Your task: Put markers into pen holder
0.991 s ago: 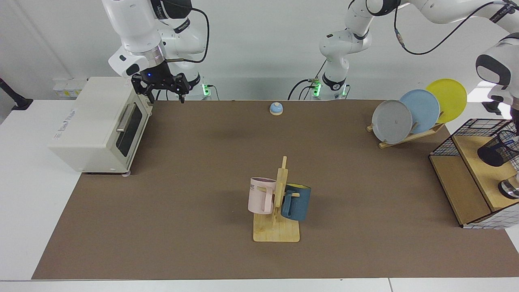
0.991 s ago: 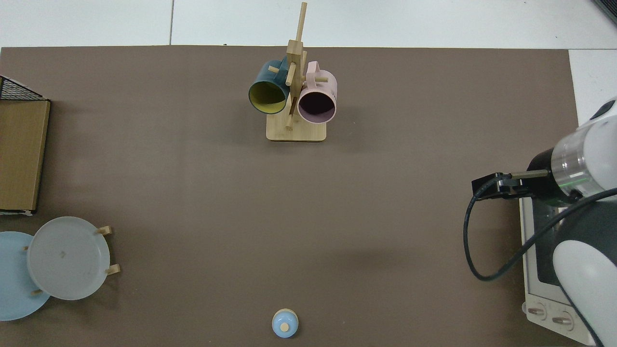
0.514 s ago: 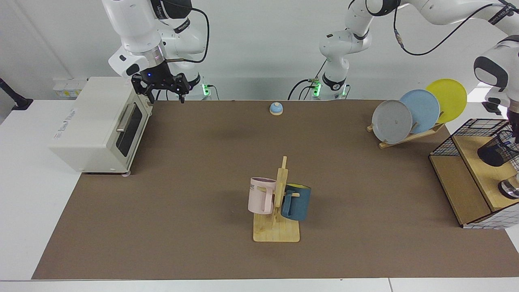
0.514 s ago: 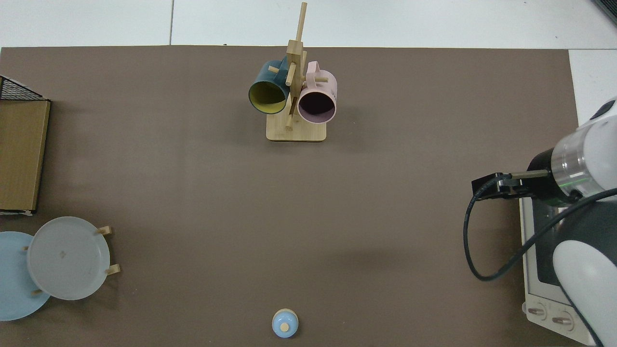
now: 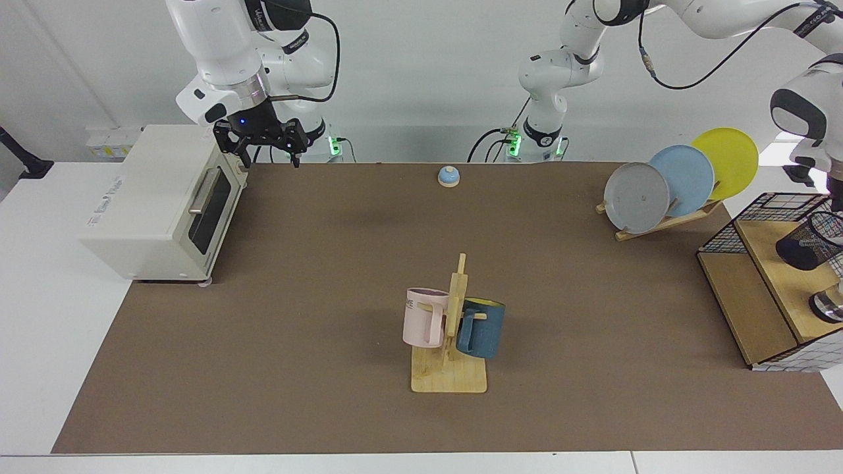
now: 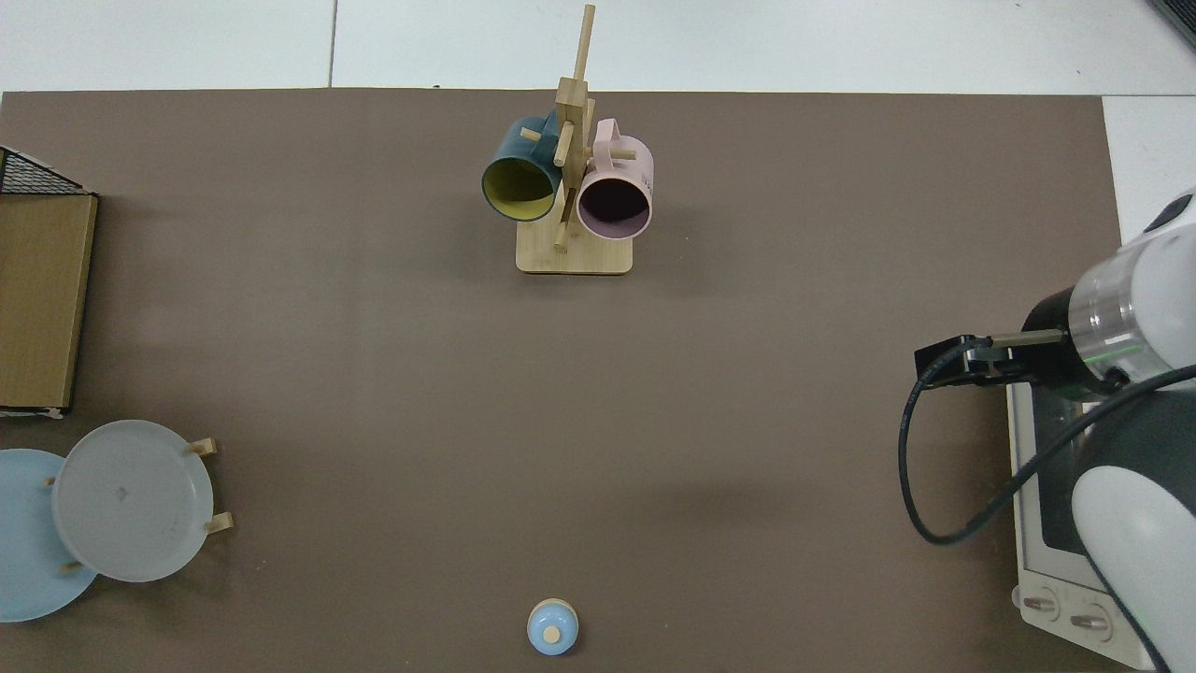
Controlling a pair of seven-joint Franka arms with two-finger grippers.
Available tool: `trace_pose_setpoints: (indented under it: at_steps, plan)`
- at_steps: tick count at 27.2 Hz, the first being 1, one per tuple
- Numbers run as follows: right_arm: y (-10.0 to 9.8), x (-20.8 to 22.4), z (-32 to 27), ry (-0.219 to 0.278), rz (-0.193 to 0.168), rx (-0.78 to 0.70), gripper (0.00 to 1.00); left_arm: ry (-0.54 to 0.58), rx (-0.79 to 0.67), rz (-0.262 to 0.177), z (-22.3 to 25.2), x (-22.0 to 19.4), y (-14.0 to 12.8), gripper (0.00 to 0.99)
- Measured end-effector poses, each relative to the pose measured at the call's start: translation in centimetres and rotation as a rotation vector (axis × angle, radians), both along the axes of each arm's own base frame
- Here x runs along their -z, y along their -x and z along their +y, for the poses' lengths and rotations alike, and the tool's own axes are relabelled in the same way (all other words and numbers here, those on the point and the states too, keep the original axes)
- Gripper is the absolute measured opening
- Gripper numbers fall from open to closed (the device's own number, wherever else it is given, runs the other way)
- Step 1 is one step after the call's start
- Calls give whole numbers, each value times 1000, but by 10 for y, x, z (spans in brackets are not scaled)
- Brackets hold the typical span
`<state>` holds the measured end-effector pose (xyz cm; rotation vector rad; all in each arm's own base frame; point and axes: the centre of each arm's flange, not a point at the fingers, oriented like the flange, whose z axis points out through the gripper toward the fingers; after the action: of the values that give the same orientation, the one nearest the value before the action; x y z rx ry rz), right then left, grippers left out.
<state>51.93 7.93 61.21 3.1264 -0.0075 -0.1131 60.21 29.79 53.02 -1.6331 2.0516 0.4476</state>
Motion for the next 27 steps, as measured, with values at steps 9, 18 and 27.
trace_pose_setpoints:
  at_steps: [9, 18, 27]
  plan:
    - [0, 0, 0, 0, 0, 0, 996, -25, -2, -49, -5, -45, -2, 943]
    - [0, 0, 0, 0, 0, 0, 996, 110, -67, -72, -34, -83, 15, 991]
    - [0, 0, 0, 0, 0, 0, 996, 319, -324, -130, -100, -115, 37, 991]
